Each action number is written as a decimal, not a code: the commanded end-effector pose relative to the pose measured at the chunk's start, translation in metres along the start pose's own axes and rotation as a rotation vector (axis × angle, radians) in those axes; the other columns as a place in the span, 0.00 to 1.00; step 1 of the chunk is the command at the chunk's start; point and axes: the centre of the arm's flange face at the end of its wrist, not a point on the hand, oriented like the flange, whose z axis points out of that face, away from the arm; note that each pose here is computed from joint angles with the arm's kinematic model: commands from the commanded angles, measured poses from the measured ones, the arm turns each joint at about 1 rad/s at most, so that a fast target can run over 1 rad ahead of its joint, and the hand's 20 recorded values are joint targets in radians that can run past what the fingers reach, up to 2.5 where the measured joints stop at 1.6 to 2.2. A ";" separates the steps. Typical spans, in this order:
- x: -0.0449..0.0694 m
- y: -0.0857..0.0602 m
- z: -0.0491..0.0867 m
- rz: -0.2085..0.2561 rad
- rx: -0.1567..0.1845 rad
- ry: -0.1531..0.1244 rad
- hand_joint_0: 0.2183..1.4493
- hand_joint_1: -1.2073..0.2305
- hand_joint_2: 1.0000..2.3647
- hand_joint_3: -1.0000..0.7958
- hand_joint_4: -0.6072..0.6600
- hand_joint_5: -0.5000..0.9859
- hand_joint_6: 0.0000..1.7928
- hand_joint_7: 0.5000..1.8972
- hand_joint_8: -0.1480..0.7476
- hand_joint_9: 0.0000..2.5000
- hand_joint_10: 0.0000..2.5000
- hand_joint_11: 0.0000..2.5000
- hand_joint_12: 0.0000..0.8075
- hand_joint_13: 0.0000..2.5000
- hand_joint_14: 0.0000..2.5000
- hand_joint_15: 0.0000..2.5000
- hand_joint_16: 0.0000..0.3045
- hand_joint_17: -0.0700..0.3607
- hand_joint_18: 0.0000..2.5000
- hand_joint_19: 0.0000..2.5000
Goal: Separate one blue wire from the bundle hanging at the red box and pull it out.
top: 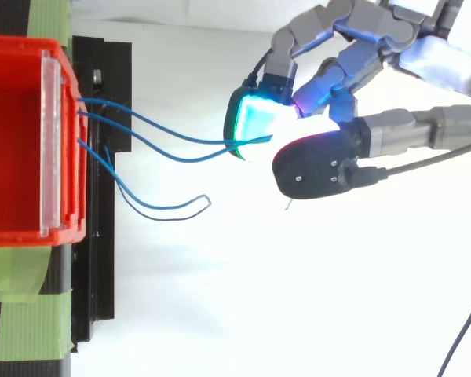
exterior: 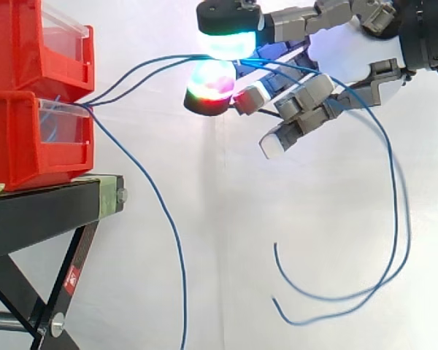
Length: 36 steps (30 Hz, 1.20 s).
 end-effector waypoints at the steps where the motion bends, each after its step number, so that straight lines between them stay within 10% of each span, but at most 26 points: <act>1: 0.001 0.000 0.000 0.000 -0.001 0.001 0.37 0.30 0.01 0.39 0.58 0.19 0.51 0.23 0.52 0.40 0.00 0.61 0.51 0.39 0.39 0.58 0.16 0.42 0.35 0.30; 29: 0.000 0.000 0.000 -0.001 0.002 0.000 0.36 0.17 0.01 0.34 0.60 0.18 0.52 0.26 0.51 0.36 0.00 0.62 0.52 0.36 0.34 0.61 0.17 0.43 0.32 0.27; 36: 0.000 0.001 0.000 -0.001 0.001 0.000 0.30 0.27 0.01 0.33 0.60 0.18 0.51 0.25 0.52 0.37 0.00 0.61 0.53 0.36 0.37 0.60 0.17 0.43 0.32 0.29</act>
